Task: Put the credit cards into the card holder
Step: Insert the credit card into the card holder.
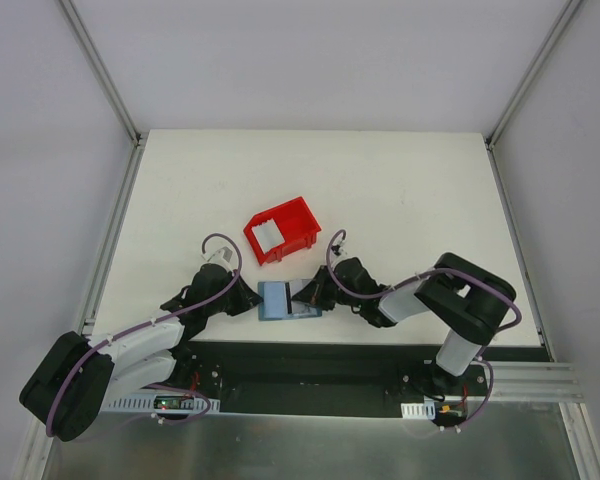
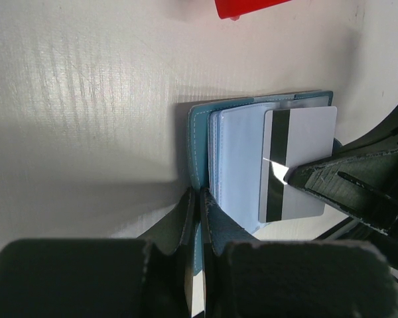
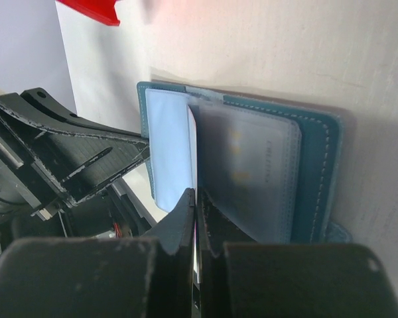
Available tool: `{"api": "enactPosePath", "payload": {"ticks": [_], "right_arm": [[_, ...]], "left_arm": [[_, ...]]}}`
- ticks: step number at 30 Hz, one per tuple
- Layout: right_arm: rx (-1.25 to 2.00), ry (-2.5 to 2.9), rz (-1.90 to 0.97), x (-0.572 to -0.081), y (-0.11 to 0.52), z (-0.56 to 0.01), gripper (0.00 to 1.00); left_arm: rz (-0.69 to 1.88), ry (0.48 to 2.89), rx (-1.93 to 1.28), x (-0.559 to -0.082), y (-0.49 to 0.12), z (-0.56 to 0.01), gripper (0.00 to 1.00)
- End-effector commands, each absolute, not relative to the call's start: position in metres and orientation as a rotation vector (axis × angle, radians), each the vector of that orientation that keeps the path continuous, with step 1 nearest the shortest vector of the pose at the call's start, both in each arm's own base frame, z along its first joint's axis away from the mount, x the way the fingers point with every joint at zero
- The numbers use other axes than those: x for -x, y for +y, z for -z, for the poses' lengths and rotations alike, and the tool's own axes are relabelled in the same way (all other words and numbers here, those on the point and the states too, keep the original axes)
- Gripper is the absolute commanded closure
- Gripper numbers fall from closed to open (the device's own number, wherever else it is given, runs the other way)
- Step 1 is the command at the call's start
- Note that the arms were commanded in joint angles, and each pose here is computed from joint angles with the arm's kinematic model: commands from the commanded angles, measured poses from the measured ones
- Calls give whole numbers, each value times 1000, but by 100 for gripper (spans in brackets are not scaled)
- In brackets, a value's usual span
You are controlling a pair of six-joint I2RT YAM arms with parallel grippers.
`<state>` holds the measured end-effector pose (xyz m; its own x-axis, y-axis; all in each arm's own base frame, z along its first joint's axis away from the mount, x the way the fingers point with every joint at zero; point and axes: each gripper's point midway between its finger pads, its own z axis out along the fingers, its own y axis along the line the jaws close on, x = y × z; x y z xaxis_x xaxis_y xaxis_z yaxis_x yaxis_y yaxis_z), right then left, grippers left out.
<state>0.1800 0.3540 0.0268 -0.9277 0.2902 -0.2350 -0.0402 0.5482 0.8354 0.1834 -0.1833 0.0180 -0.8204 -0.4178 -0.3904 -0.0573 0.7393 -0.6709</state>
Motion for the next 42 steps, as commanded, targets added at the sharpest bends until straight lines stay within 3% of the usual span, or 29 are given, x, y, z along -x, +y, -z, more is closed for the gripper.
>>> {"api": "enactPosePath", "payload": {"ticks": [1, 42], "right_arm": [[-233, 2433, -1277, -191, 342, -21, 99], [-118, 2334, -1281, -188, 346, -47, 100]], "left_arm": [[892, 2431, 358, -177, -181, -9, 100], [882, 2439, 362, -177, -180, -7, 100]]}}
